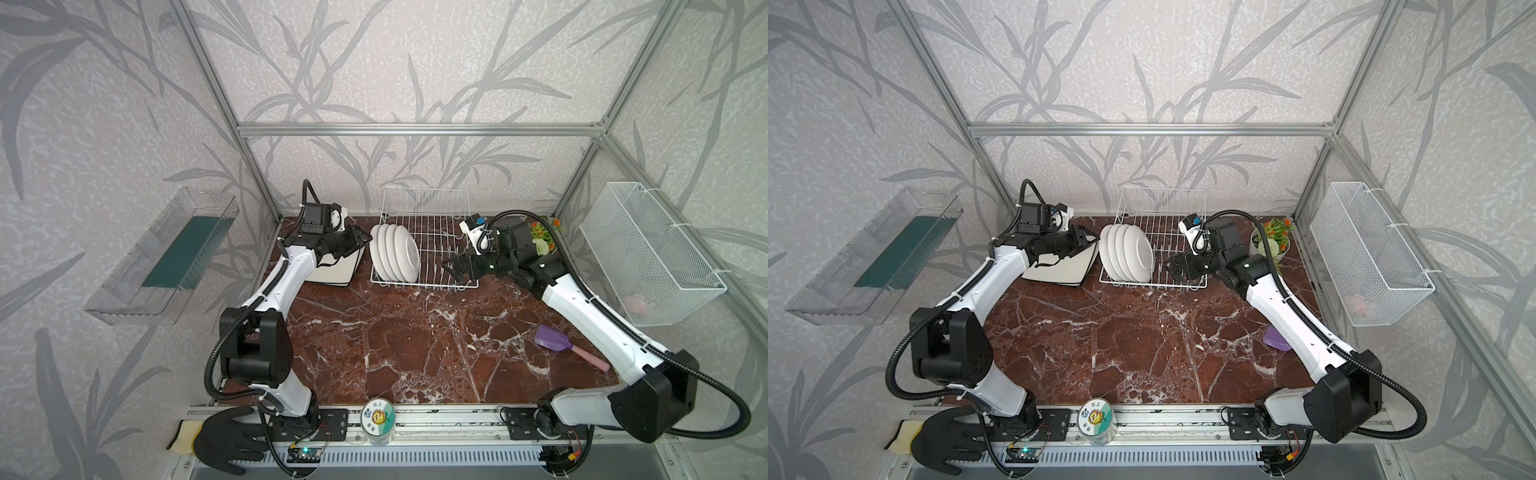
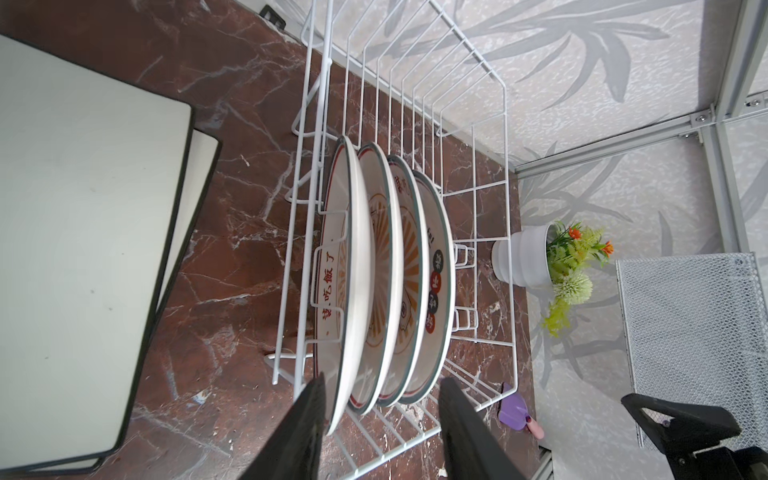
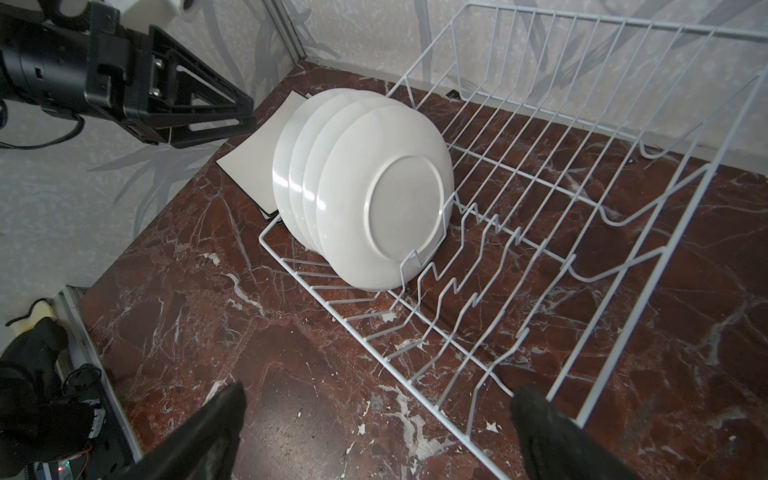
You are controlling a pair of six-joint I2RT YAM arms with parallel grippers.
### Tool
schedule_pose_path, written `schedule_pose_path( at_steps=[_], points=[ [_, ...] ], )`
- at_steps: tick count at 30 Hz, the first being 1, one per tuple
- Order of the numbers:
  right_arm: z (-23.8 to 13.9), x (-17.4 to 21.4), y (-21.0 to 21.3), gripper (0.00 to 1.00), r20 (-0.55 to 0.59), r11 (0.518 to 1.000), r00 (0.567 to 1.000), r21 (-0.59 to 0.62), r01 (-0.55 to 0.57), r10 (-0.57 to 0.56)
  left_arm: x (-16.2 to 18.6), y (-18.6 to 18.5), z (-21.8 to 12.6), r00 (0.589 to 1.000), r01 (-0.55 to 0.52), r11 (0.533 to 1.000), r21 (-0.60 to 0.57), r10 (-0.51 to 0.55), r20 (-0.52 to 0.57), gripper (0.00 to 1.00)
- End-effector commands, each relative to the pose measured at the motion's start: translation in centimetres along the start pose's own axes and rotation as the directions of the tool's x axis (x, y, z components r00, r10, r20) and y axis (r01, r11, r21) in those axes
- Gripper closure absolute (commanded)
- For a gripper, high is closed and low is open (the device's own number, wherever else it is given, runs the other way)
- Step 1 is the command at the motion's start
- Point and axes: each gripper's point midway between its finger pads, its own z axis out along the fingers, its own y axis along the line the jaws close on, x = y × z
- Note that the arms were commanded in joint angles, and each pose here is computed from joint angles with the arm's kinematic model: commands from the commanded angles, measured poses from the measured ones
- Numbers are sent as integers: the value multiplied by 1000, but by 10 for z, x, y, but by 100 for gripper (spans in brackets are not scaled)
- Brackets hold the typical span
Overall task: Unload the plates from the dish rack
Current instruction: 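Grasp the rim of the nearest printed round plate with the left gripper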
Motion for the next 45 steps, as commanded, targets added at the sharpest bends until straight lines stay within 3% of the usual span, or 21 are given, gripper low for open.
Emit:
schedule_pose_path(
  at_steps=[1, 25, 33, 45],
  points=[
    [-6, -3, 3, 1, 16, 1000, 1000, 3, 17, -17, 8, -2, 8, 999, -19, 1000, 10, 20, -50, 58],
    [-8, 2, 0, 1, 4, 999, 1000, 23, 27, -27, 25, -2, 36, 990, -17, 1000, 14, 19, -137, 81],
    [-7, 4, 0, 1, 0, 999, 1000, 24, 27, -27, 34, -5, 41, 988, 14, 999, 29, -9, -154, 93],
    [-7, 4, 0, 1, -1, 999, 1000, 21, 29, -29, 35, -9, 35, 991, 12, 999, 33, -8, -134, 99]
  ],
)
